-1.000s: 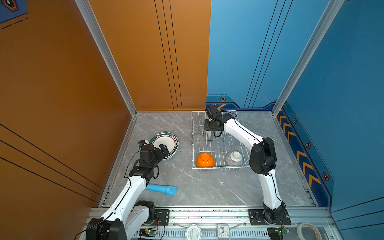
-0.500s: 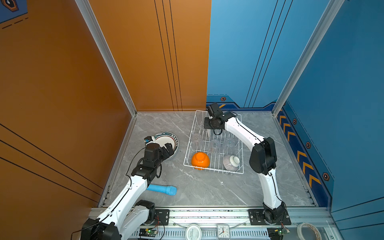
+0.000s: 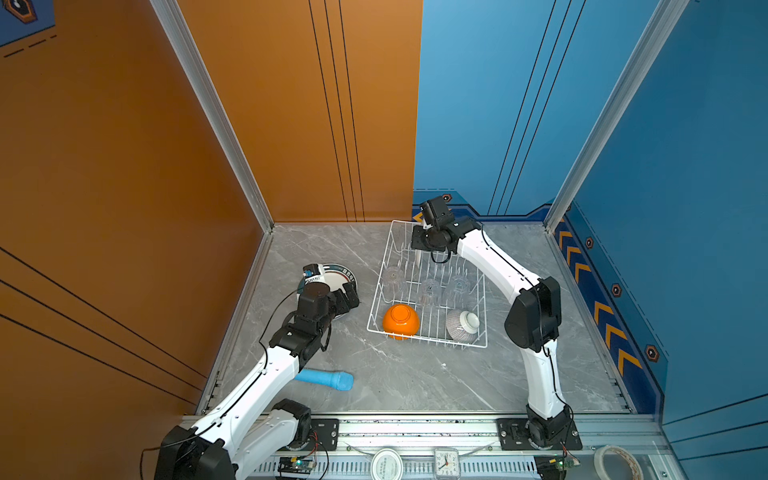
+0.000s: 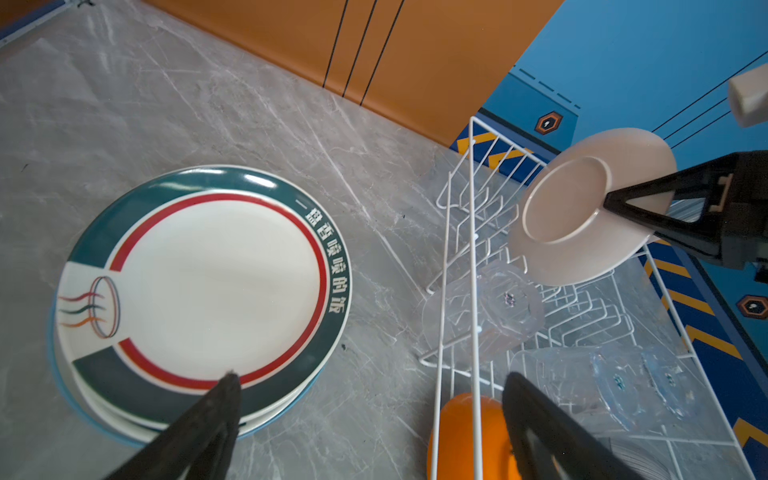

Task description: Unload the mixed dishes from the dish rack

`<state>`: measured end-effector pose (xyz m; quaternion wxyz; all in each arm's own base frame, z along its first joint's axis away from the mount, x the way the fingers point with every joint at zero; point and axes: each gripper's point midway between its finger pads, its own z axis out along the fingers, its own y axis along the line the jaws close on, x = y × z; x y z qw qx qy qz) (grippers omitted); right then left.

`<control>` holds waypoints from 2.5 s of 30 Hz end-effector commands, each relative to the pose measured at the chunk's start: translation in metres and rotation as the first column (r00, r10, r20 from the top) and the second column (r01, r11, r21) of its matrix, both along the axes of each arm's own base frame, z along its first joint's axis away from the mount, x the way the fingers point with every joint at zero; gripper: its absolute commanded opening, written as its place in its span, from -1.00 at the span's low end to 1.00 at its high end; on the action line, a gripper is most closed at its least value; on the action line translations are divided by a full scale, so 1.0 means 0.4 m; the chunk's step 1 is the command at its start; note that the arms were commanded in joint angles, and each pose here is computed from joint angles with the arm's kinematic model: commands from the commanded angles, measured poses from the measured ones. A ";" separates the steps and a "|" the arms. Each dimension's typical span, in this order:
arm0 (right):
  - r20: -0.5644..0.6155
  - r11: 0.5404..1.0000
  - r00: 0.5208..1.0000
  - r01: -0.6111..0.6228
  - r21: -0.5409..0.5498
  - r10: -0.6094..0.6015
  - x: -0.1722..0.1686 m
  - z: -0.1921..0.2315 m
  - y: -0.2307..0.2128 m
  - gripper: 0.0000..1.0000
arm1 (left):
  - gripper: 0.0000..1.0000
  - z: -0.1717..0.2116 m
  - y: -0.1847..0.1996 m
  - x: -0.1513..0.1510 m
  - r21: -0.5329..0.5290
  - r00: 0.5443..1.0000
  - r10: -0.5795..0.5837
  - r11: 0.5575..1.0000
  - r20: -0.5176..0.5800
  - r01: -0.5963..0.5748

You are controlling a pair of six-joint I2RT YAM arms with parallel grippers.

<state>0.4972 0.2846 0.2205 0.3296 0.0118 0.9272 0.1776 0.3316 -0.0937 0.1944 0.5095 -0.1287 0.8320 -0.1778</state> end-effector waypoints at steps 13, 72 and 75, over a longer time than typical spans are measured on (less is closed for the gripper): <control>0.172 0.976 0.984 0.002 0.219 -0.041 -0.153 0.360 0.005 -1.00 | 0.96 0.249 -0.290 0.074 0.159 0.796 -0.378 0.925 0.473 0.344; -0.010 0.804 0.999 0.042 0.593 -0.045 -0.259 0.355 0.057 -1.00 | -0.73 0.296 -0.481 0.128 0.330 0.664 -0.411 0.910 0.624 0.253; -0.024 0.792 0.999 0.048 0.609 -0.042 -0.252 0.349 0.064 -1.00 | -1.00 0.298 -0.476 0.129 0.334 0.671 -0.395 0.915 0.627 0.226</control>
